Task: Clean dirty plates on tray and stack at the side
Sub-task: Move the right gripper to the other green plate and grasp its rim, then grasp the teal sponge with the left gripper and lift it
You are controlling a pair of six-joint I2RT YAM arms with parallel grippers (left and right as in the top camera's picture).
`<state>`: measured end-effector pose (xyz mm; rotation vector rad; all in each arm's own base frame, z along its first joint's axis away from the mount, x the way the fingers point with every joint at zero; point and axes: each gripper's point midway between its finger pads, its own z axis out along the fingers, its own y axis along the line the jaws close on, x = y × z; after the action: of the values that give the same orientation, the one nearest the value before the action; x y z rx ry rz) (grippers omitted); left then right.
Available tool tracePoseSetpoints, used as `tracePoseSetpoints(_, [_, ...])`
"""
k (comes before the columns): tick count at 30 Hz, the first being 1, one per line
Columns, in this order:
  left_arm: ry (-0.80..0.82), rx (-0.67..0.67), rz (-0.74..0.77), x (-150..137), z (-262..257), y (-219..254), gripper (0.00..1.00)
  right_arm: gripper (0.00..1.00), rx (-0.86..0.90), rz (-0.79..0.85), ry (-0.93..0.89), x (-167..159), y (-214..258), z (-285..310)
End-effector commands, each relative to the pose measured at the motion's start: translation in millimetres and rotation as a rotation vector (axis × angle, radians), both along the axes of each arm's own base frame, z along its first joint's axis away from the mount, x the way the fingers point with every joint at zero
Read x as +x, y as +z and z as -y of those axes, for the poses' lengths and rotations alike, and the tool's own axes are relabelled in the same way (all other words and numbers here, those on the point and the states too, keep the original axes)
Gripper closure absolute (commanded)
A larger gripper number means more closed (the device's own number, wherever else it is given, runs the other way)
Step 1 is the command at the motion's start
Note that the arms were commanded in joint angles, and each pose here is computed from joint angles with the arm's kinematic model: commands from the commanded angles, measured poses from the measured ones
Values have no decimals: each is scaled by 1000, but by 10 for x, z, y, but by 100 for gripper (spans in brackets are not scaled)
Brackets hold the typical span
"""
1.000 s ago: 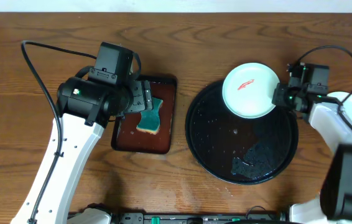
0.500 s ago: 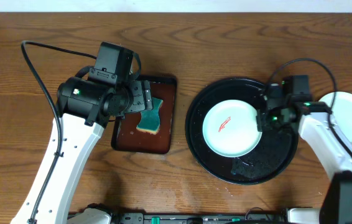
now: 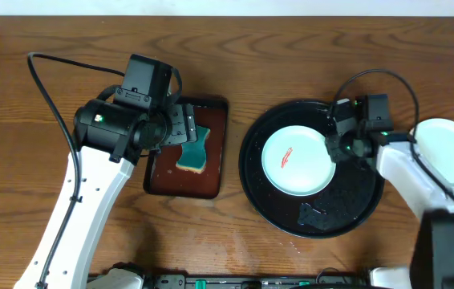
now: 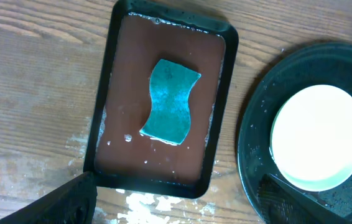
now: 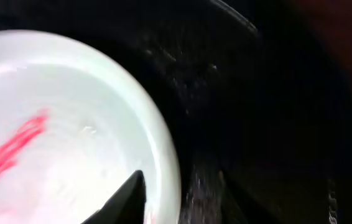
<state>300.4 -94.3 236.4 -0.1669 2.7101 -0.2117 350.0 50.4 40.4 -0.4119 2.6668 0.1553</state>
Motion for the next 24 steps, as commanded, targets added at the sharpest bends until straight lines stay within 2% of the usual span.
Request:
tracePoseSetpoints(1, [8,3,-1,2,-14,-2,17,61,126,43,-152,-100,520,-75])
tracePoseSetpoints(7, [9,4,25,74,-7,15,17,55,171,-140,-234,-566,480,-104])
tracePoseSetpoints(10, [9,19,-19,89,-4,-123,19,55,168,-207,-259,-708,427,-96])
tracePoseSetpoints(16, [-34,101,-238,68,-7,-990,30,58,181,-237,-257,-771,418,-125])
tracePoseSetpoints(21, [-51,149,-396,58,-5,-1669,34,59,181,-238,-257,-772,417,-125])
tracePoseSetpoints(24, [-53,161,-464,76,14,-1980,45,58,181,-237,-257,-771,417,-125])
